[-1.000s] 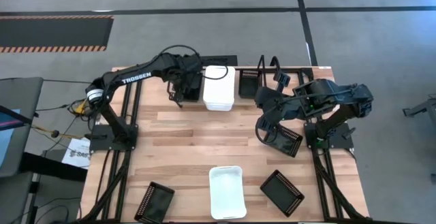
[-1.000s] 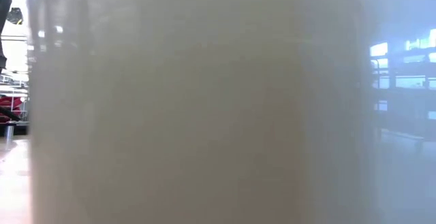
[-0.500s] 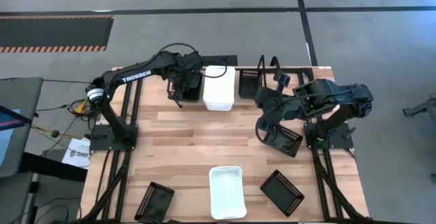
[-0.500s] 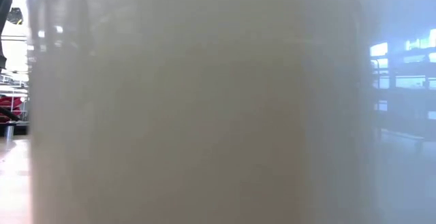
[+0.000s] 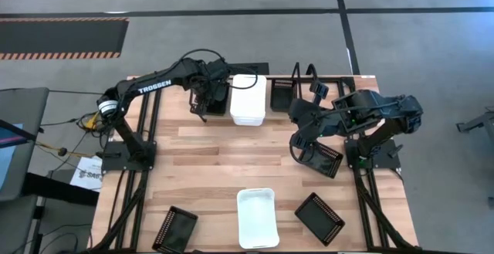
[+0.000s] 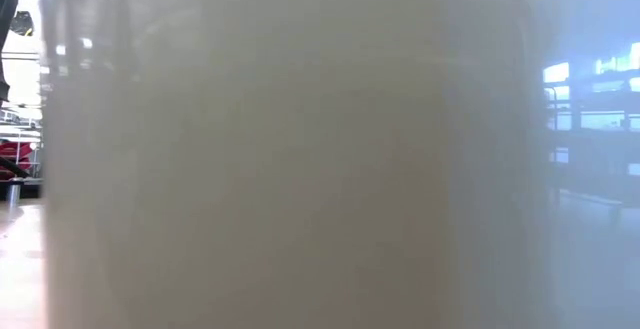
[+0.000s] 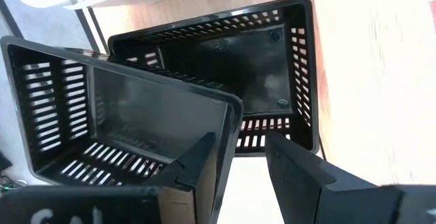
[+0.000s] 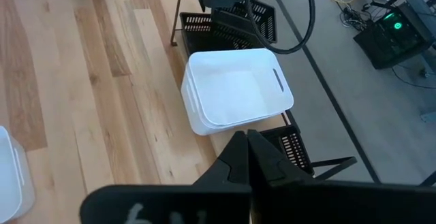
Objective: Stack baskets on shelf by color
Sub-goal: Stack the black bin on top of the left black bin on the shelf
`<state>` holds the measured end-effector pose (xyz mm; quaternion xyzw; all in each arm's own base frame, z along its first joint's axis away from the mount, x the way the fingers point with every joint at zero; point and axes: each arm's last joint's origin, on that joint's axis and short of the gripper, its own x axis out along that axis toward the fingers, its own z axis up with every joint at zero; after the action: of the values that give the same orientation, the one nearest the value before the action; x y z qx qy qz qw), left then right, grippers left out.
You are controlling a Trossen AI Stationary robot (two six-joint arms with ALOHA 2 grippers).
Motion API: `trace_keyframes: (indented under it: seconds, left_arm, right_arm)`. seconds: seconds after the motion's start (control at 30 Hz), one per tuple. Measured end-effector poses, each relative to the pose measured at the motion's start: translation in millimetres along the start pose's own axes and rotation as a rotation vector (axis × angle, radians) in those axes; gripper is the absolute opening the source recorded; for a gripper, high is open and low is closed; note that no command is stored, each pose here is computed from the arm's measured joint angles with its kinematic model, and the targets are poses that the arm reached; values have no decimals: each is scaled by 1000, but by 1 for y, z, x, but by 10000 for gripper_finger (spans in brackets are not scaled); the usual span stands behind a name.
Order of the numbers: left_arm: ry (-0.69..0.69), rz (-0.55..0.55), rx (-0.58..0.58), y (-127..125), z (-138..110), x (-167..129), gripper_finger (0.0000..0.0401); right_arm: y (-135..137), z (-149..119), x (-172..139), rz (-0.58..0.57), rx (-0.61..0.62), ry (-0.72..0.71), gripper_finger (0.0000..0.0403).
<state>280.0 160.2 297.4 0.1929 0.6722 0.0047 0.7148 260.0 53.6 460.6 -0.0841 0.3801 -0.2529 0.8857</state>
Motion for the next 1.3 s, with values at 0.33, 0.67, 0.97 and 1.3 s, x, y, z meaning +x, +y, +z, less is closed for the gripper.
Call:
trace_keyframes:
  seconds: [0.33, 0.67, 0.97, 1.3]
  left_arm:
    - [53, -29, 10, 0, 2, 11, 116]
    - [111, 31, -17, 2, 13, 27, 112]
    - [83, -10, -138, -5, 17, 25, 9]
    - [-29, 61, -190, -8, 41, -10, 2]
  right_arm:
    - [0, 0, 0, 0, 0, 0, 1]
    - [1, -1, -2, 4, -8, -1, 1]
    - [2, -1, -3, 9, -12, -2, 1]
    - [2, -1, -2, 8, -11, -2, 1]
